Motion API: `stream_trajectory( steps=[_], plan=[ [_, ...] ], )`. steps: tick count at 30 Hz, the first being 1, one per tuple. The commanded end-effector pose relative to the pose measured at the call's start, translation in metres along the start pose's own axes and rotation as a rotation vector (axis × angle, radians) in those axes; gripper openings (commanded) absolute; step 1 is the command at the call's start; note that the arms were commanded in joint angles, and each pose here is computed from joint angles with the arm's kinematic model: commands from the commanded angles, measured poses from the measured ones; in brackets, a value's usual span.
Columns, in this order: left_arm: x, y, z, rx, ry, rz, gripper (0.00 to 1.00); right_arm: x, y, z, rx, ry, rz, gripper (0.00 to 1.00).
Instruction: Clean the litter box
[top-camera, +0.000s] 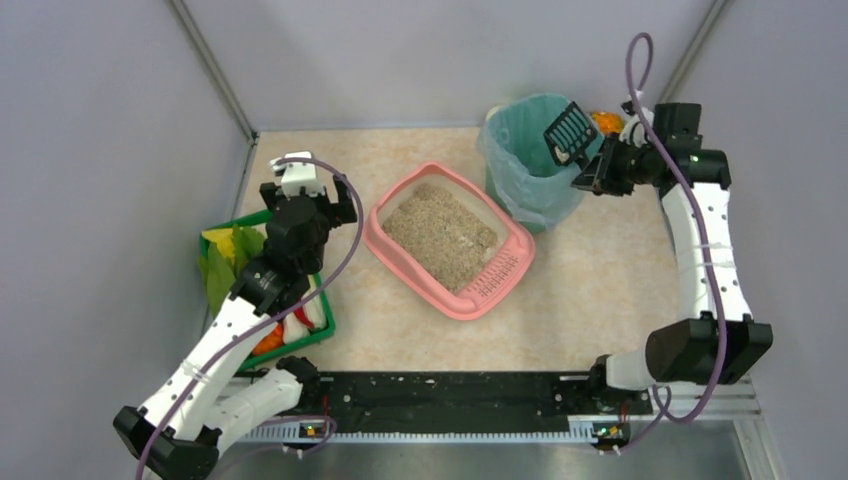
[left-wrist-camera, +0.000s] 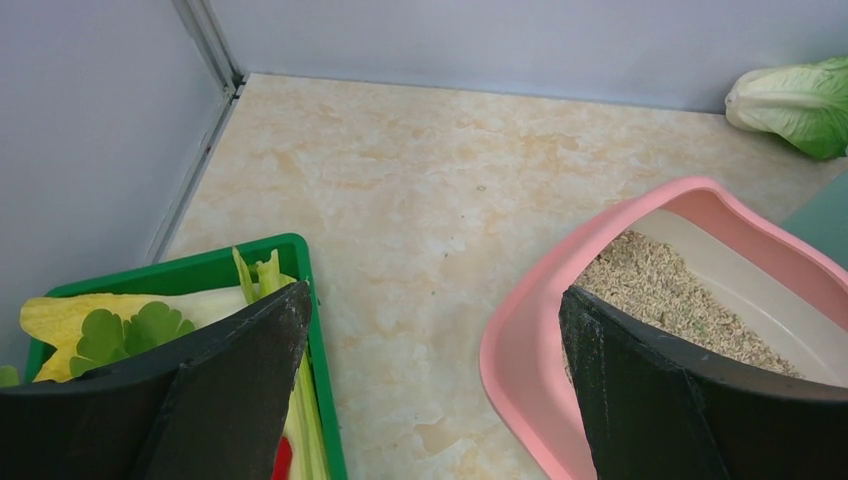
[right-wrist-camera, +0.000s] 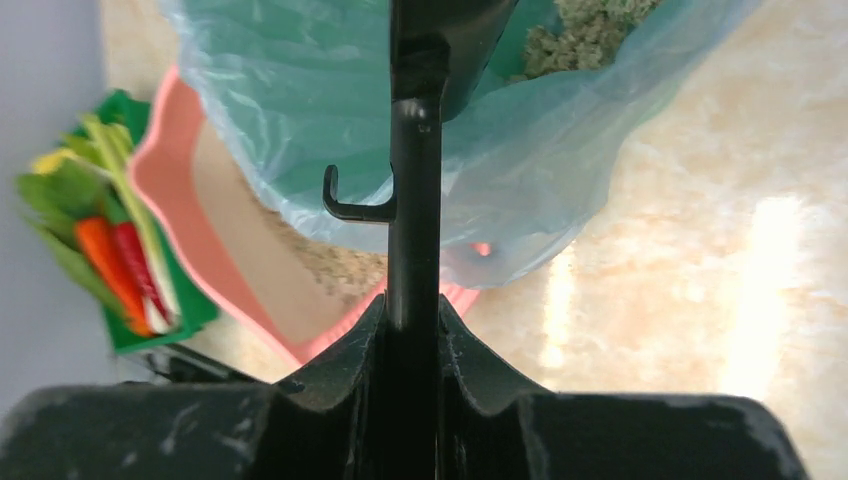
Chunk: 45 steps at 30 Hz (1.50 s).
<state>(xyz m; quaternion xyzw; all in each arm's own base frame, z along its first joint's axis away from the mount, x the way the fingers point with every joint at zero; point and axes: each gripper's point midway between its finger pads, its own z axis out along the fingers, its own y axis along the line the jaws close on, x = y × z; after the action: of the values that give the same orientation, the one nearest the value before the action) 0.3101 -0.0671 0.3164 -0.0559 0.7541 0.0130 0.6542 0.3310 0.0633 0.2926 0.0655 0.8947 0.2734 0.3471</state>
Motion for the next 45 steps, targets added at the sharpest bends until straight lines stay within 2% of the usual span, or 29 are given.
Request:
stream_trajectory(
  steps=[1,7,13,16,22,26,29,30,32,34,35,37,39,41,43,45],
  plan=[
    [-0.017,0.0,-0.001,0.002,-0.064,-0.035,0.99,0.003,-0.006,0.005,0.175,0.065,-0.217,0.0],
    [-0.016,0.004,-0.002,-0.007,-0.069,-0.036,0.99,-0.002,-0.014,0.001,0.407,0.07,-0.436,0.0],
    [-0.015,0.004,-0.002,-0.007,-0.069,-0.029,0.99,-0.005,-0.008,-0.002,0.643,0.084,-0.777,0.0],
    [-0.015,0.004,-0.001,-0.007,-0.073,-0.029,0.99,-0.008,-0.007,-0.002,0.74,0.097,-0.893,0.0],
    [-0.013,0.008,-0.003,-0.021,-0.077,-0.023,0.99,-0.029,0.002,-0.019,0.959,-0.004,-1.042,0.0],
    [-0.009,0.01,-0.003,-0.027,-0.073,-0.021,0.99,-0.015,-0.006,-0.008,0.938,0.05,-1.09,0.0],
    [-0.01,0.011,-0.003,-0.03,-0.075,-0.018,0.99,-0.024,-0.002,-0.021,1.037,-0.015,-1.041,0.0],
    [-0.011,0.011,-0.003,-0.032,-0.076,-0.017,0.99,-0.026,0.004,-0.023,1.001,-0.043,-1.018,0.0],
    [-0.011,0.013,-0.003,-0.038,-0.08,-0.013,0.99,-0.015,0.014,-0.011,0.858,-0.019,-1.038,0.0],
    [-0.011,0.013,-0.003,-0.04,-0.082,-0.009,0.99,-0.022,0.011,-0.023,0.981,-0.052,-1.034,0.0],
    [-0.011,0.013,-0.003,-0.04,-0.081,-0.009,0.99,-0.02,0.01,-0.025,0.98,-0.034,-1.038,0.0],
    [-0.011,0.013,-0.003,-0.039,-0.081,-0.013,0.99,-0.003,0.017,-0.007,0.85,0.035,-1.067,0.0],
    [-0.01,0.012,-0.002,-0.037,-0.079,-0.009,0.99,-0.012,0.007,-0.024,1.013,0.005,-1.072,0.0],
    [-0.01,0.012,-0.002,-0.039,-0.077,-0.012,0.99,-0.006,0.011,-0.017,0.924,0.025,-1.09,0.0],
    [-0.01,0.012,-0.002,-0.034,-0.077,-0.012,0.99,-0.014,0.013,-0.025,0.95,-0.04,-1.05,0.0],
    [-0.009,0.012,-0.002,-0.034,-0.074,-0.014,0.99,-0.016,0.021,-0.026,0.835,-0.089,-0.982,0.0]
  ],
)
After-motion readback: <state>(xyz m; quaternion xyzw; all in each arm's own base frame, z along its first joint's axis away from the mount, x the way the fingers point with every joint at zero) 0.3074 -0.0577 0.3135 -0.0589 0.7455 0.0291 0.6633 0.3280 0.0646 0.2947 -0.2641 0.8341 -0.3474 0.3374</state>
